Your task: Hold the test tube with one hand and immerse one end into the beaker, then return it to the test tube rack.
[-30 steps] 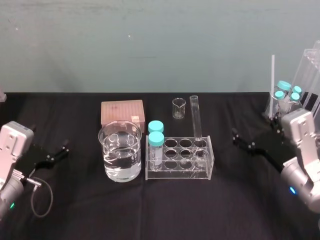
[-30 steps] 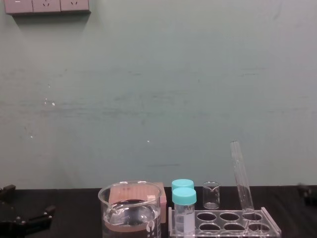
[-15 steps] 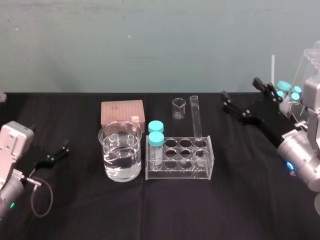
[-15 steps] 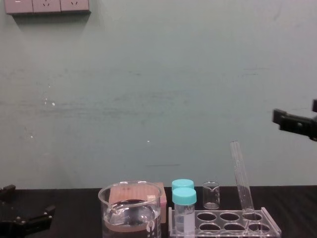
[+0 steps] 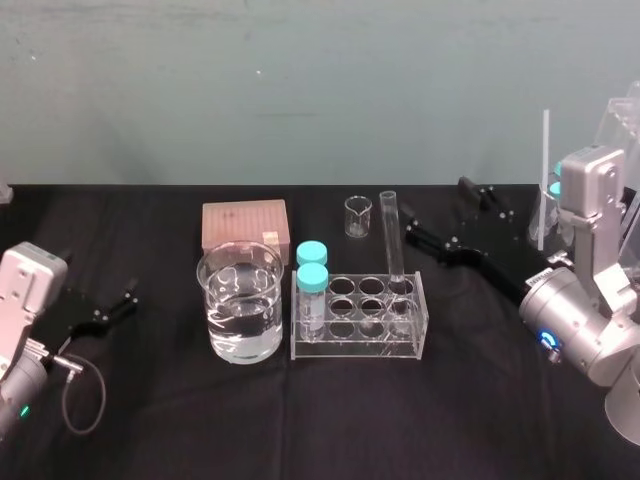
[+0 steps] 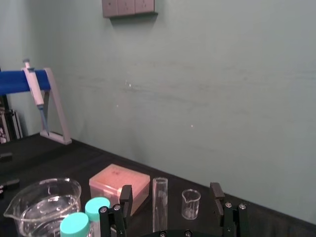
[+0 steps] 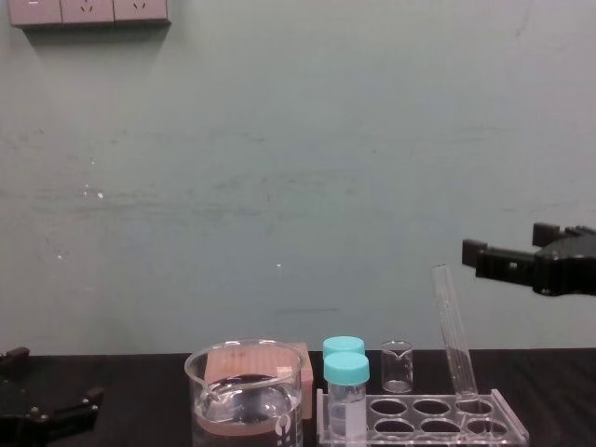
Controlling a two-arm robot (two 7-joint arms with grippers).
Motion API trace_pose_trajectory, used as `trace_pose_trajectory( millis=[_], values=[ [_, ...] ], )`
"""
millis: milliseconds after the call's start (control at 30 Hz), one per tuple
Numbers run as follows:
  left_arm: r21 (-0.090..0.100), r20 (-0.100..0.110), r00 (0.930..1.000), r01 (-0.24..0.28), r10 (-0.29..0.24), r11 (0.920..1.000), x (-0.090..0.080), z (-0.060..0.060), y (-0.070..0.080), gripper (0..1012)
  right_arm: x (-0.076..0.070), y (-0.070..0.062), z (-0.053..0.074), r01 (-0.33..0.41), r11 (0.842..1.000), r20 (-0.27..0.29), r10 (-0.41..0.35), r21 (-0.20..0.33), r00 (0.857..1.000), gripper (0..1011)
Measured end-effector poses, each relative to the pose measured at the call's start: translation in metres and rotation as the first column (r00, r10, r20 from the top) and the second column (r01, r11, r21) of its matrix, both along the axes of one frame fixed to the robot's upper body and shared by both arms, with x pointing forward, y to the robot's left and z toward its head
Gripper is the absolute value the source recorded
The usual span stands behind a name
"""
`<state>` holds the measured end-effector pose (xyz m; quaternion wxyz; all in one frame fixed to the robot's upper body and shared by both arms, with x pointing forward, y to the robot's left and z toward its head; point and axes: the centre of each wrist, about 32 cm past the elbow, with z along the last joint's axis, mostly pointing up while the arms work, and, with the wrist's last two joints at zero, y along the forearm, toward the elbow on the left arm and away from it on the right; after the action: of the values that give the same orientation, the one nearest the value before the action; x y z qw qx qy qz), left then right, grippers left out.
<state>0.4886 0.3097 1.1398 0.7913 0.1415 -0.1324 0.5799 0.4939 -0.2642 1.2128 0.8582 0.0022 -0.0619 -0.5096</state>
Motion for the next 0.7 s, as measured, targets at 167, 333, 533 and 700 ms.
trace_pose_trajectory(
  millis=[167,333,533,700],
  values=[
    [0.000,0.000,1.0000,0.000,0.000,1.0000,0.000,0.000,0.000,1000,0.004,0.001,-0.004,-0.008,1.000,-0.033,0.007,-0.014,0.999,1000],
    [0.000,0.000,1.0000,0.000,0.000,1.0000,0.000,0.000,0.000,1000,0.010,0.002,-0.010,-0.023,0.999,-0.073,0.020,-0.031,0.997,1000],
    [0.000,0.000,1.0000,0.000,0.000,1.0000,0.000,0.000,0.000,1000,0.017,0.004,-0.013,-0.028,0.999,-0.094,0.024,-0.039,0.995,1000],
    [0.000,0.000,1.0000,0.000,0.000,1.0000,0.000,0.000,0.000,1000,0.025,0.006,-0.016,-0.029,0.998,-0.112,0.024,-0.047,0.993,1000]
  ],
)
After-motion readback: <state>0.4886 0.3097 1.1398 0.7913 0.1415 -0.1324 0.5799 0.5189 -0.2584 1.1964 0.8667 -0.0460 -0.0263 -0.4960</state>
